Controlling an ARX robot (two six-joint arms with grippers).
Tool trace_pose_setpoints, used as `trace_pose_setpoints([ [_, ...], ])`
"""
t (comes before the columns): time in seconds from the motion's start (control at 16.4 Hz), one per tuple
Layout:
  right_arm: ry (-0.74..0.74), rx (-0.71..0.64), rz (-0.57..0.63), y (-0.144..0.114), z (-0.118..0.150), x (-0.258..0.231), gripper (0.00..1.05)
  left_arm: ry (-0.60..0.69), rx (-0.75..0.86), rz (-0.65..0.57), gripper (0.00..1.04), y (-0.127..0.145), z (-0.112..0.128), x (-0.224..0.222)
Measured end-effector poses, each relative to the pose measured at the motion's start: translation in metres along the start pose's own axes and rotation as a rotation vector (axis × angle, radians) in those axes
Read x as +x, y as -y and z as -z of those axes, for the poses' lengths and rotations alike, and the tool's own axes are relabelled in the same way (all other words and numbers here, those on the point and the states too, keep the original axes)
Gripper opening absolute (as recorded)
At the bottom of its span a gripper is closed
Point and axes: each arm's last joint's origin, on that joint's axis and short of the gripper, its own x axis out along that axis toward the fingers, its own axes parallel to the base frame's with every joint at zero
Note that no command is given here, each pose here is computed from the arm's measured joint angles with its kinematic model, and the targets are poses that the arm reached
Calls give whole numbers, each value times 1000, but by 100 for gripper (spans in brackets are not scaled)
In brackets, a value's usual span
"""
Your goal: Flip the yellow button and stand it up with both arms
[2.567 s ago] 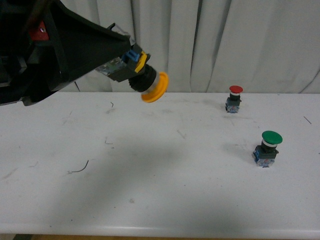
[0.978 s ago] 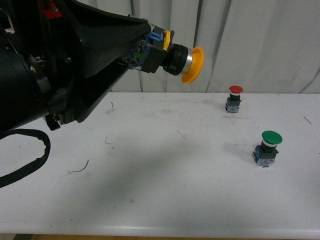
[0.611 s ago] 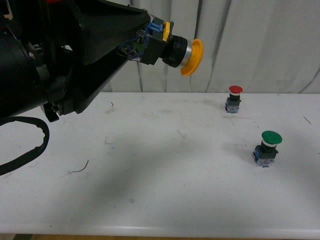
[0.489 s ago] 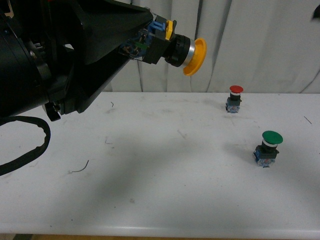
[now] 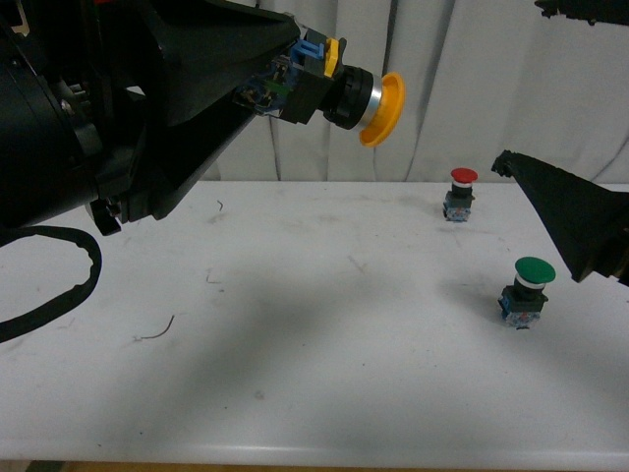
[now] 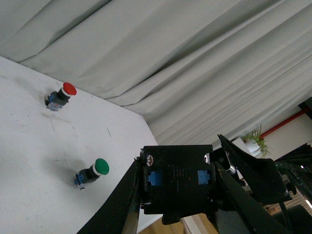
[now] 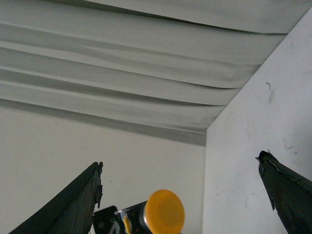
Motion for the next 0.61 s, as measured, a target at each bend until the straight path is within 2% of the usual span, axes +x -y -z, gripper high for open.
trace_pose_setpoints([
  [0.24,-38,109,-4,2,15,21,98,2,1,1,35,-1,-1,0],
  [0.61,-167,119,-7,3,58,43,98,4,1,-10,35,-4,-2,-3],
])
